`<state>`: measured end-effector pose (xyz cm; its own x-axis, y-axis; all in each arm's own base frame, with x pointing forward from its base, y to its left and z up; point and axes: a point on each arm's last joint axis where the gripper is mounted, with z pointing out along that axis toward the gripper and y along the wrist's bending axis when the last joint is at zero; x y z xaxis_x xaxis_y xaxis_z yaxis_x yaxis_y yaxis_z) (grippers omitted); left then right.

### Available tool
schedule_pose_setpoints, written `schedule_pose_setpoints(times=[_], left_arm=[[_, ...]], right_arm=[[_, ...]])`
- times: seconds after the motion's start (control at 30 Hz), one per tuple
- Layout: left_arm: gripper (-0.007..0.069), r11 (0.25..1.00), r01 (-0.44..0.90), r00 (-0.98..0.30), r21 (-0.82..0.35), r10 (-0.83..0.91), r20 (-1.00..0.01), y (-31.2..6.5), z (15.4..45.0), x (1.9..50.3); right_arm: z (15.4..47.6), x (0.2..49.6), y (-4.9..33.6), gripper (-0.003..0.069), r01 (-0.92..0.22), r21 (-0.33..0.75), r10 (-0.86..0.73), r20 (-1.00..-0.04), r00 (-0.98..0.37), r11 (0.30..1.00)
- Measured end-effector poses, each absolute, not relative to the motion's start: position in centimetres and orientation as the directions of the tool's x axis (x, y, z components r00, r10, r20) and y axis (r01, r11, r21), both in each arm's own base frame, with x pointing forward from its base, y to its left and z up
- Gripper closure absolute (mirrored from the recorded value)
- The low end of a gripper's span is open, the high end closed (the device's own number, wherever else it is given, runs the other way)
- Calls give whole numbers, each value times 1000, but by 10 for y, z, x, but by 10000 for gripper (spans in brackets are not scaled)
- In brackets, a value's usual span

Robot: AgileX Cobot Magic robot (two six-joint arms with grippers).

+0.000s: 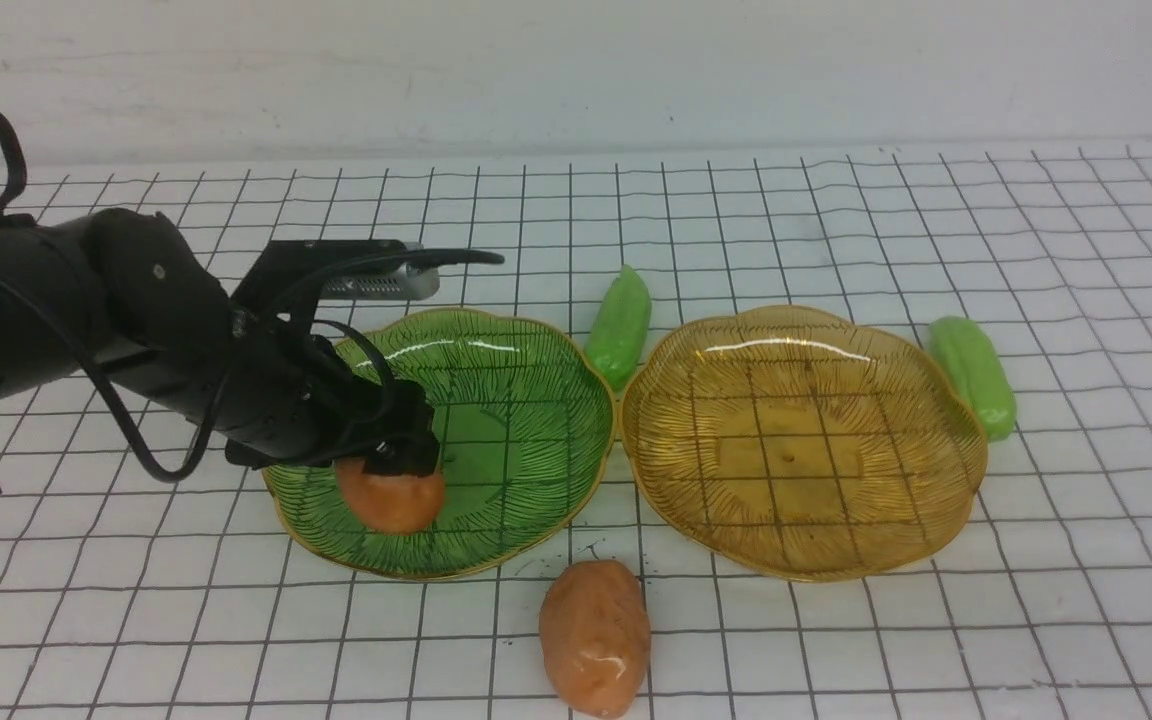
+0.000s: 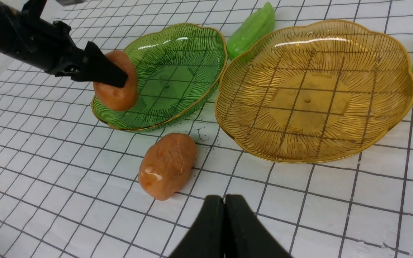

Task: Put different types of vegetables on the plate.
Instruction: 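Put the potatoes from the left side into the left plate with the left gripper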

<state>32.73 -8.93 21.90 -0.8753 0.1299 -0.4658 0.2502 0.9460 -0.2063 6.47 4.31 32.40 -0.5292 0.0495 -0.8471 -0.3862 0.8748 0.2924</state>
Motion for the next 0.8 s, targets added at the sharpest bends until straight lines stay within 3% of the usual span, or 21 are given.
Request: schedule_pose_setpoints(times=[0.1, 0.33, 0.5, 0.7, 0.8], left_arm=[[-54, 946, 252, -873, -205, 131, -469, -89, 220, 328], [-55, 928, 264, -891, -264, 130, -436, -96, 243, 330], [18, 872, 335, -909, -356, 201, -364, -125, 255, 315], [167, 776, 509, -859, -372, 429, -280, -195, 248, 273], [169, 794, 497, -867, -351, 437, -239, -210, 242, 263]], right_arm=[[324, 65, 43, 673, -386, 292, 51, -848, -527, 875], [324, 65, 43, 673, -385, 291, 51, -850, -525, 876], [324, 65, 43, 673, -385, 289, 50, -850, -524, 877], [325, 66, 43, 673, -383, 288, 57, -856, -514, 878], [325, 66, 43, 673, -383, 288, 57, -856, -514, 878]])
